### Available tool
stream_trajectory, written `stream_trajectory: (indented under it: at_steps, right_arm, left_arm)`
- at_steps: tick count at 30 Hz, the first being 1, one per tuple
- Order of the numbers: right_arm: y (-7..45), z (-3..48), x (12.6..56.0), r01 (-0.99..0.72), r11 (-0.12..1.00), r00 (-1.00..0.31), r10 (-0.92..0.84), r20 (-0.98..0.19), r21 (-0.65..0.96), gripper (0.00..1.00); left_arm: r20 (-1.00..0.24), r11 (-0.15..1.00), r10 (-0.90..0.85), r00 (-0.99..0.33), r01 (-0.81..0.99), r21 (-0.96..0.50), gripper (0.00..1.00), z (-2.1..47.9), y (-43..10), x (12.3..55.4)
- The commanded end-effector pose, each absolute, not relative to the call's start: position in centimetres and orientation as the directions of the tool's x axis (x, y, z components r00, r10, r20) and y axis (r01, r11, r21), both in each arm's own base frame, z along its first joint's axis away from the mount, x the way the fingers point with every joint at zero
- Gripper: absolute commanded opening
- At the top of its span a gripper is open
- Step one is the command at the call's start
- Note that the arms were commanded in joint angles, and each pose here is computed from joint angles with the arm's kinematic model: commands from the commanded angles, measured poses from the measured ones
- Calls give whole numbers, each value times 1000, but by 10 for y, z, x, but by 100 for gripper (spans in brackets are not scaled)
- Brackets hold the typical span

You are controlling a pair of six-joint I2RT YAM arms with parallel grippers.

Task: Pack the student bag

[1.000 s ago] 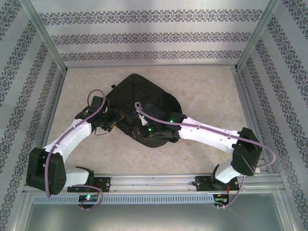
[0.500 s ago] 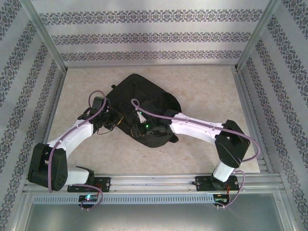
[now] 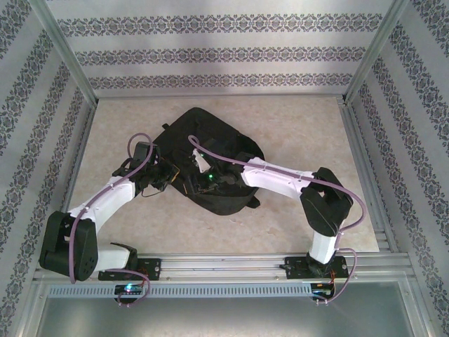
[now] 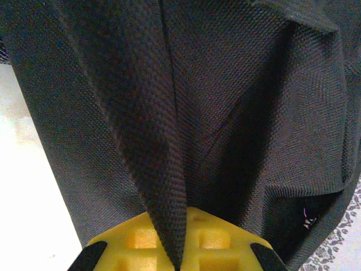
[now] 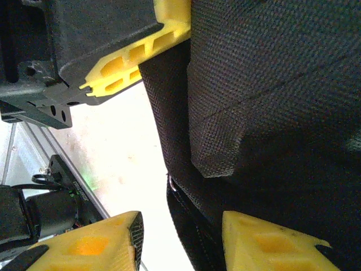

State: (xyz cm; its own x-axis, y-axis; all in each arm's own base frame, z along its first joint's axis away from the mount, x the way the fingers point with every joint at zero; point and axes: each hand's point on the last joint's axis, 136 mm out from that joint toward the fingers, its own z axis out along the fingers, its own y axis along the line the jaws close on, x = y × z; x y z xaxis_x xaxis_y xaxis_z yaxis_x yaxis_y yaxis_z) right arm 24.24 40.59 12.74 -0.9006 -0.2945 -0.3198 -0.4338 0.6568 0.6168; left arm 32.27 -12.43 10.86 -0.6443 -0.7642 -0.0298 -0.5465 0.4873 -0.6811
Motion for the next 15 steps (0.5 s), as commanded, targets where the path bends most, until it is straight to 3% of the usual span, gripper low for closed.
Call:
stream_trajectory:
  at_steps: [1, 9, 15]
  right_arm:
    - [411, 127, 238, -484, 652, -874, -331, -355, 584, 41]
    - [407, 108, 246, -472, 708, -878, -322, -355, 526, 35]
    - [407, 102, 251, -494, 734, -863, -348, -366, 466, 19]
  left_arm:
    - [-32, 441, -755, -654, -473, -763, 0, 141, -133, 332]
    - [-15, 414, -766, -643, -476, -776, 0, 146, -134, 331]
    - [-9, 409, -768, -640, -480, -776, 0, 145, -134, 329]
